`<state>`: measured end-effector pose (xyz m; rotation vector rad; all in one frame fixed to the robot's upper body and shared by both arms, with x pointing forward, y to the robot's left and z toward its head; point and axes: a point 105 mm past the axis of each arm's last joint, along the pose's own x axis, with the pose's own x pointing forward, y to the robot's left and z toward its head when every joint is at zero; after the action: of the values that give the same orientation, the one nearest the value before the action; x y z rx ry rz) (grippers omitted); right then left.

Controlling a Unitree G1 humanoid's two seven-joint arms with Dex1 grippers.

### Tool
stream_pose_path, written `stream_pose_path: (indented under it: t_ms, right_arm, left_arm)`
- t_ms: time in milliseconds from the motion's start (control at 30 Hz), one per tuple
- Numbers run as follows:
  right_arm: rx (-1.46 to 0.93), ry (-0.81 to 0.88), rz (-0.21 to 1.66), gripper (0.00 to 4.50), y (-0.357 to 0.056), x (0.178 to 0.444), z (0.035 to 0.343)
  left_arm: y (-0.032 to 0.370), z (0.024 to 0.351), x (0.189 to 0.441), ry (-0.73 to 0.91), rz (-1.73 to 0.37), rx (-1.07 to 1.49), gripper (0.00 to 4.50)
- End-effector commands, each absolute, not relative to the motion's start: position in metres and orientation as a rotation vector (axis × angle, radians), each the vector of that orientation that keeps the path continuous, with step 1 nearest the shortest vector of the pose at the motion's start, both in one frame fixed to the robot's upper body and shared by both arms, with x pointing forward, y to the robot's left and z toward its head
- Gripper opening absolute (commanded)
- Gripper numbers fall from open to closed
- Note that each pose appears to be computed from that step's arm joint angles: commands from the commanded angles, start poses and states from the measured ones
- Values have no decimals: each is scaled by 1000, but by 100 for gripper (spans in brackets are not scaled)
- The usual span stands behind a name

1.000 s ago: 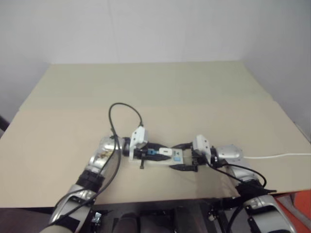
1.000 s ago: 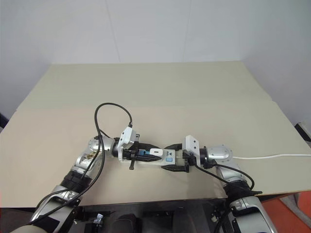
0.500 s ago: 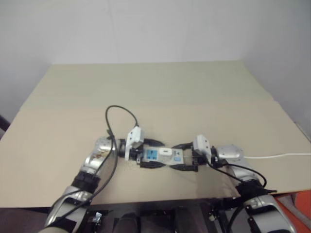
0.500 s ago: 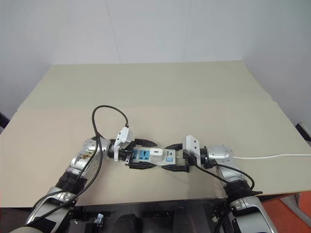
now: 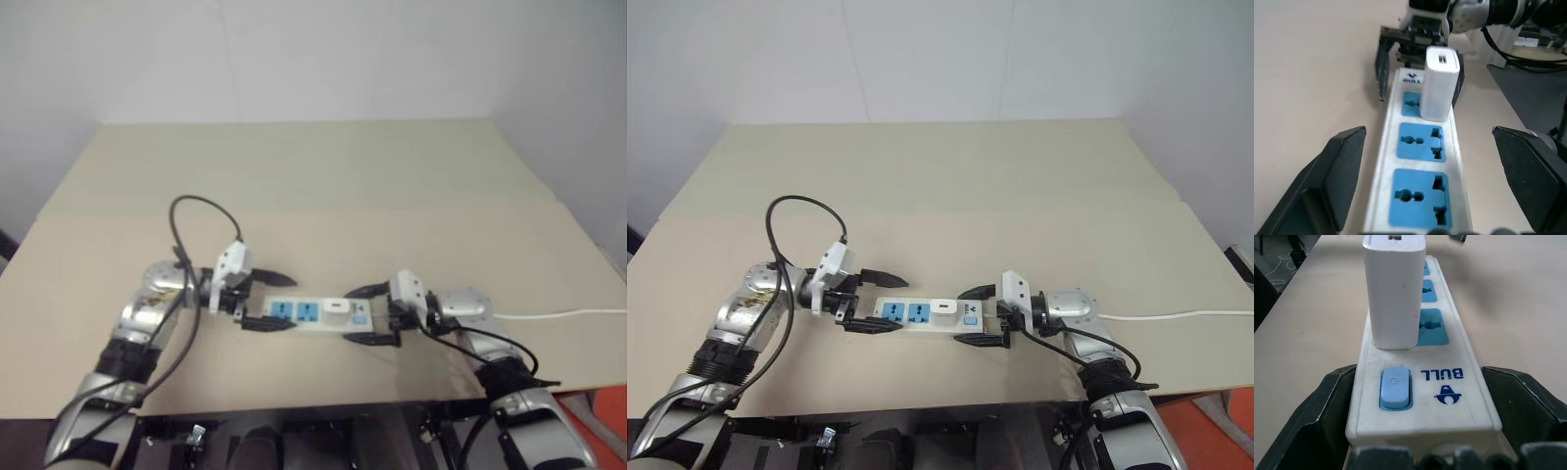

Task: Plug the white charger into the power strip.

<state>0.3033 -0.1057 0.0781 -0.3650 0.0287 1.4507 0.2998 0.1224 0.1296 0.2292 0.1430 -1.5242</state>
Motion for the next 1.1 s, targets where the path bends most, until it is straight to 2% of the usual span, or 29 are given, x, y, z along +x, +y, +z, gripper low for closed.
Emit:
stream_pose_path:
  t_ms: [33, 233, 333, 500, 767, 1100]
  right_arm:
    - [-393, 23, 1401, 445, -120, 306, 82]
    - [-434, -18, 1337, 445, -147, 298, 103]
    - [-443, -45, 1252, 445, -175, 290, 129]
    - [-466, -30, 1177, 445, -200, 278, 148]
    - [-489, 2, 1072, 445, -230, 265, 164]
    - [-483, 8, 1038, 445, -234, 259, 165]
  left_arm:
    - [131, 155, 303, 69, -1505, 271, 450]
    - [150, 158, 305, 79, -1452, 305, 450]
    - [167, 161, 310, 89, -1391, 353, 450]
    - [180, 169, 308, 101, -1377, 365, 450]
    - [192, 175, 303, 122, -1355, 376, 450]
    - [189, 174, 302, 125, -1362, 351, 450]
